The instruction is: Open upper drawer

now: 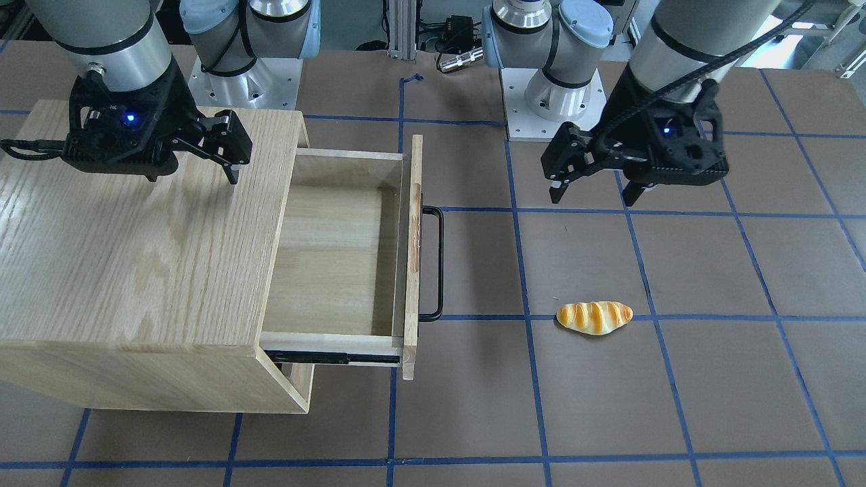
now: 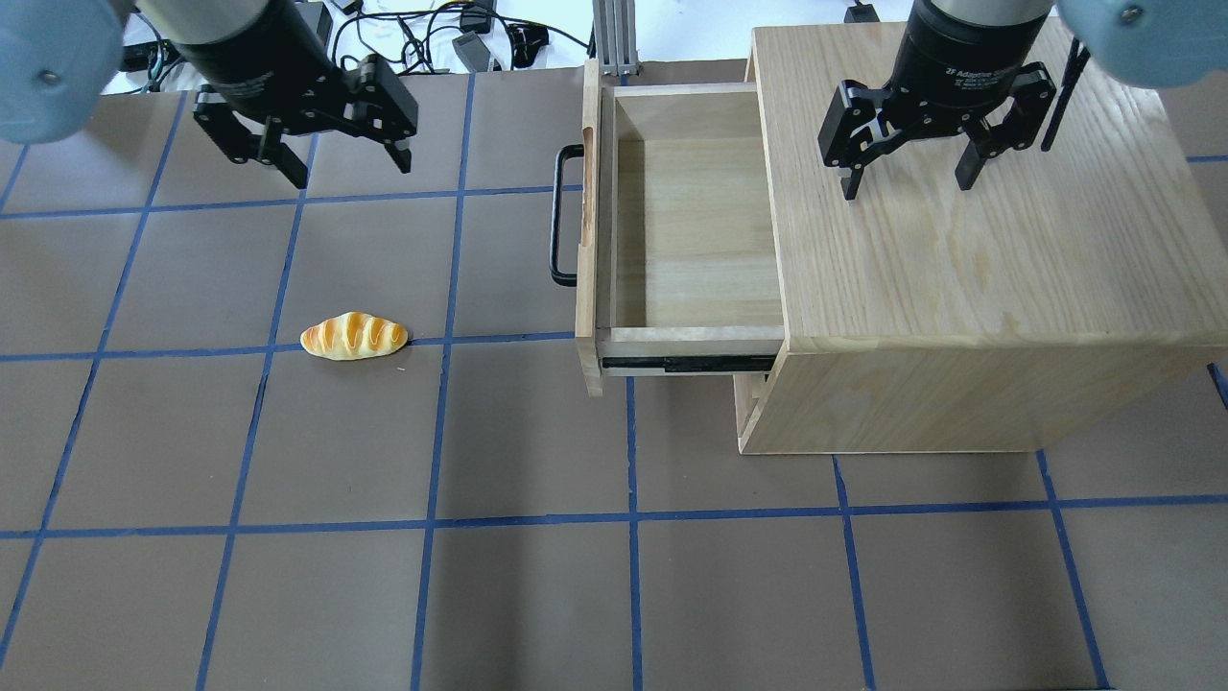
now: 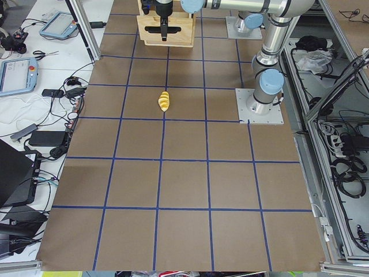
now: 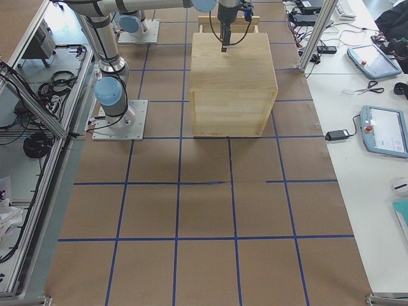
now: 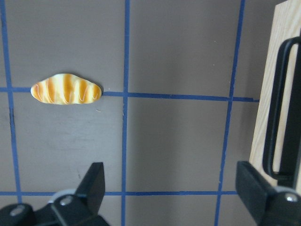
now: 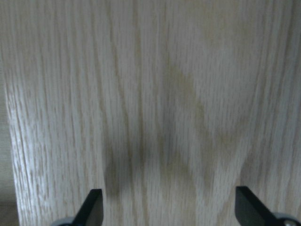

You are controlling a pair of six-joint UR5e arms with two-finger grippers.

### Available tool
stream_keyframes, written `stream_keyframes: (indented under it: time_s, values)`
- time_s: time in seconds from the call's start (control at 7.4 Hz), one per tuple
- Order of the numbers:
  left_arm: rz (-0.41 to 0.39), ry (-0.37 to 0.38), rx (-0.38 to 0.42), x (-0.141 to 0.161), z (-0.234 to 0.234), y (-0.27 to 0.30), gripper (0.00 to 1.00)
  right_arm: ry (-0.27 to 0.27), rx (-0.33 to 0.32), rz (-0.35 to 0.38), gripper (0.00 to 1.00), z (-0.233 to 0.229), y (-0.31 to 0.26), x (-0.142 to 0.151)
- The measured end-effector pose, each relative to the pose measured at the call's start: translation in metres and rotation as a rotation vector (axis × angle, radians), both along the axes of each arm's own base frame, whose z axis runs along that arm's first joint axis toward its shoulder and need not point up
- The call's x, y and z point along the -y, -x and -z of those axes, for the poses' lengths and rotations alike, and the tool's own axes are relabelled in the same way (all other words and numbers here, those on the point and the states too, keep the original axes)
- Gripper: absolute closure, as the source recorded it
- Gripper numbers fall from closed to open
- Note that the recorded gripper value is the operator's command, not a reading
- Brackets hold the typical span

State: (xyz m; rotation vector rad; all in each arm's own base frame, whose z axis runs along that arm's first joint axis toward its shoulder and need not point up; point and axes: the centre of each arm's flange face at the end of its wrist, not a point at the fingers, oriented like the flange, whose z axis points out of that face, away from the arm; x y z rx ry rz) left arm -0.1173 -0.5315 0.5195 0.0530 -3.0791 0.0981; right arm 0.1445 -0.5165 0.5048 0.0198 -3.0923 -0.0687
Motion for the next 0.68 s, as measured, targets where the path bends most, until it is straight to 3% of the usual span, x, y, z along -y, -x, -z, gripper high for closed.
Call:
stream_keyframes:
  time_s: [0.27,0.68]
  values:
    - [0.011,0.001,0.052,-0.01,-0.01,-0.03,0.0,0.0,0.0,0.0,0.0,0.0,0.0,0.0]
    - [0.014,-0.017,0.059,-0.021,0.002,-0.034,0.0,-0.001,0.0,0.0,0.0,0.0,0.0,0.0]
